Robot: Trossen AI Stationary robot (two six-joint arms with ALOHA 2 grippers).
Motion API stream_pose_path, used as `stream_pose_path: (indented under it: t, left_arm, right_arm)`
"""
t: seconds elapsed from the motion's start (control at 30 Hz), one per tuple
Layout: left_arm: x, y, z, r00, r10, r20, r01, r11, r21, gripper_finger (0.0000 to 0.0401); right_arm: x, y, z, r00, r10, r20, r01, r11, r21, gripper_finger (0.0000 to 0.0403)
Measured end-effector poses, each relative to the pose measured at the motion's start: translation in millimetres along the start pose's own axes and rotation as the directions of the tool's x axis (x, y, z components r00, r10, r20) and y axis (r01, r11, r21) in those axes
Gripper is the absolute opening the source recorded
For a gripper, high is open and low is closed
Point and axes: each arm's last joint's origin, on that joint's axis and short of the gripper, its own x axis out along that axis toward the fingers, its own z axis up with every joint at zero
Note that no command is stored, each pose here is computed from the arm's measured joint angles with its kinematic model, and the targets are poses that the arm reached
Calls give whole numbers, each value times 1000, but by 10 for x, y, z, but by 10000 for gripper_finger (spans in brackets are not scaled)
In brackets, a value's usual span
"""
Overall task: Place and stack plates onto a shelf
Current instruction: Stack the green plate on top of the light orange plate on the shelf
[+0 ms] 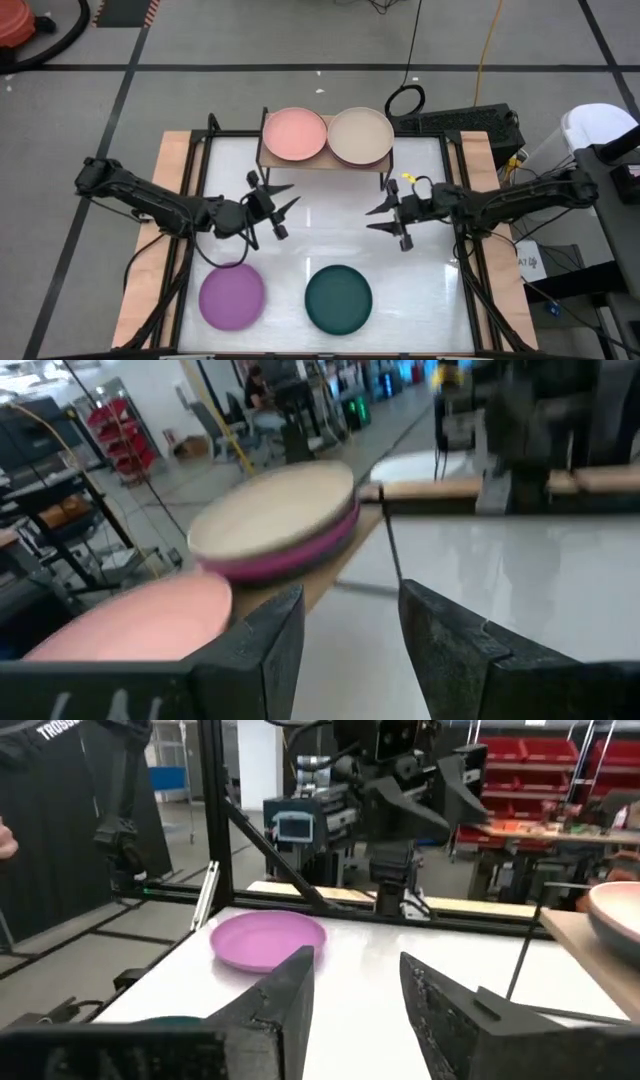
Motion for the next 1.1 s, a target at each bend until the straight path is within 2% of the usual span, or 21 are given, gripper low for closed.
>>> stream_pose_path:
  t: [0.17, 0.33, 0.5, 0.67, 0.8, 0.93, 1.1]
  left_arm:
    - [-64, 53, -98, 1000, 5, 16, -4, 1000, -31, 170]
    - [-149, 130, -109, 999, 3, 49, -2, 1000, -30, 170]
    - [-254, 234, -162, 997, 10, 77, -5, 998, -59, 170]
    - [-346, 310, -253, 980, 23, 198, 6, 990, -143, 170]
    - [-399, 374, -398, 965, 51, 258, -2, 983, -186, 170]
    - [-405, 426, -529, 961, 79, 265, -18, 974, -225, 170]
    - [-388, 440, -555, 962, 88, 259, -19, 966, -257, 170]
  right_arm:
    - [291, -38, -3, 992, 6, -127, -4, 1000, 14, 131]
    - [524, -29, -168, 950, 30, -312, -21, 999, 31, 131]
    - [624, 53, -405, 904, 126, -407, -105, 992, 74, 130]
    - [716, 128, -588, 878, 166, -449, -132, 986, 106, 130]
    - [813, 199, -721, 879, 189, -439, -147, 981, 127, 130]
    - [887, 254, -816, 886, 206, -415, -157, 976, 150, 130]
    - [934, 301, -924, 882, 221, -416, -158, 971, 181, 130]
